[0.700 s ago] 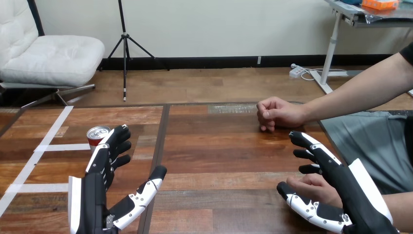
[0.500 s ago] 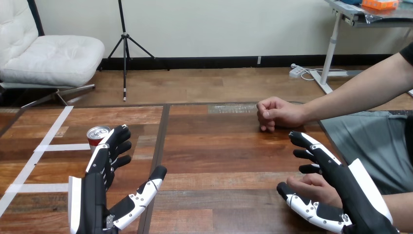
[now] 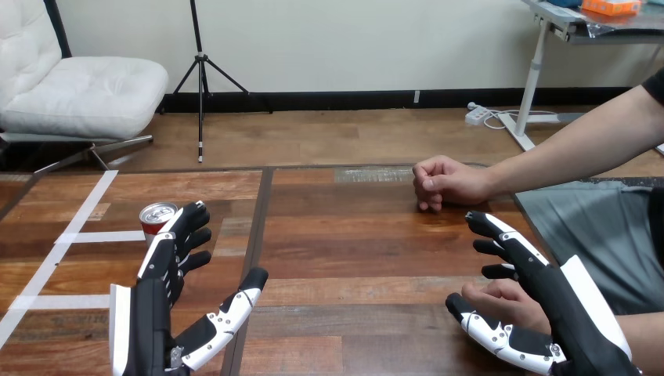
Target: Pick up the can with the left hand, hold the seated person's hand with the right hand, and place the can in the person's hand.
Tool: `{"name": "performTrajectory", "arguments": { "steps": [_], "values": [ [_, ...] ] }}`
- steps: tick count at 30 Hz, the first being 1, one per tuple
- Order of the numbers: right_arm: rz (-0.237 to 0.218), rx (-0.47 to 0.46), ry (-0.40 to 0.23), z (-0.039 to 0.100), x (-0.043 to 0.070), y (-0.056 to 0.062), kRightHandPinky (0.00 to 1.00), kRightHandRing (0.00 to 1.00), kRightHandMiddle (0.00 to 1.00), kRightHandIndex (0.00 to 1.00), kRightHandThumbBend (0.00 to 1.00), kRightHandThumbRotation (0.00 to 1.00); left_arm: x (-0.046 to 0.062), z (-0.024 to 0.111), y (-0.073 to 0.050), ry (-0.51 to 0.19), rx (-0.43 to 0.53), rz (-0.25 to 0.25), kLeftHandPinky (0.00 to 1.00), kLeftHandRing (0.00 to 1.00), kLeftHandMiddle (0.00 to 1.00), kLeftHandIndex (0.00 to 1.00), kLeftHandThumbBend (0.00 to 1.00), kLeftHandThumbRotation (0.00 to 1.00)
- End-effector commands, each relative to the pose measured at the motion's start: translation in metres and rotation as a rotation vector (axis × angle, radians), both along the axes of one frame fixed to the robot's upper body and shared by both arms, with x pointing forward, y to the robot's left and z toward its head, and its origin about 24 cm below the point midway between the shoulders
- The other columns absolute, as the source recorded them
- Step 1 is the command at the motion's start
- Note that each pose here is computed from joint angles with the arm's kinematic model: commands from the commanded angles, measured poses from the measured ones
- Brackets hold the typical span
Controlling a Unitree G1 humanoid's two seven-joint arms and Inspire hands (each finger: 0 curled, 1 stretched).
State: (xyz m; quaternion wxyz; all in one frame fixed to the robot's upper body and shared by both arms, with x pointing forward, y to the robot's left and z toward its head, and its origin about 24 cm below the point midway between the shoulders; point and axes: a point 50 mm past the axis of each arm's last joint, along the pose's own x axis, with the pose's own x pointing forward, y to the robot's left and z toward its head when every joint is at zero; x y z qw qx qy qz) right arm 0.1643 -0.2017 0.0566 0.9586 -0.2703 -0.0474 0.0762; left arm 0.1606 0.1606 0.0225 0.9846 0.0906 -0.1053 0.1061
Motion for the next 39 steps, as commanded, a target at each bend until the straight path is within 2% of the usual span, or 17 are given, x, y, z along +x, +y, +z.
{"name": "performTrajectory", "arguments": {
  "steps": [1,12,28,39],
  "values": [
    [0.010,-0.004,-0.082,0.014,0.010,0.002,0.77,0.87,0.92,0.91,0.42,0.16,-0.001,0.006,-0.009,-0.040,-0.054,0.038,0.75,0.82,0.83,0.82,0.65,0.14],
    [0.018,0.003,-0.086,0.014,0.011,0.001,0.77,0.87,0.92,0.91,0.42,0.13,0.000,0.009,-0.006,-0.077,-0.030,0.075,0.76,0.82,0.83,0.82,0.66,0.13],
    [0.019,0.000,-0.090,0.015,0.013,0.001,0.75,0.86,0.91,0.91,0.42,0.12,0.004,0.014,0.000,-0.168,0.044,0.196,0.74,0.80,0.82,0.80,0.67,0.11],
    [0.024,-0.001,-0.088,0.015,0.013,0.000,0.77,0.88,0.92,0.91,0.41,0.11,0.002,0.018,0.002,-0.212,0.030,0.238,0.76,0.82,0.83,0.81,0.65,0.09]
  ]
}}
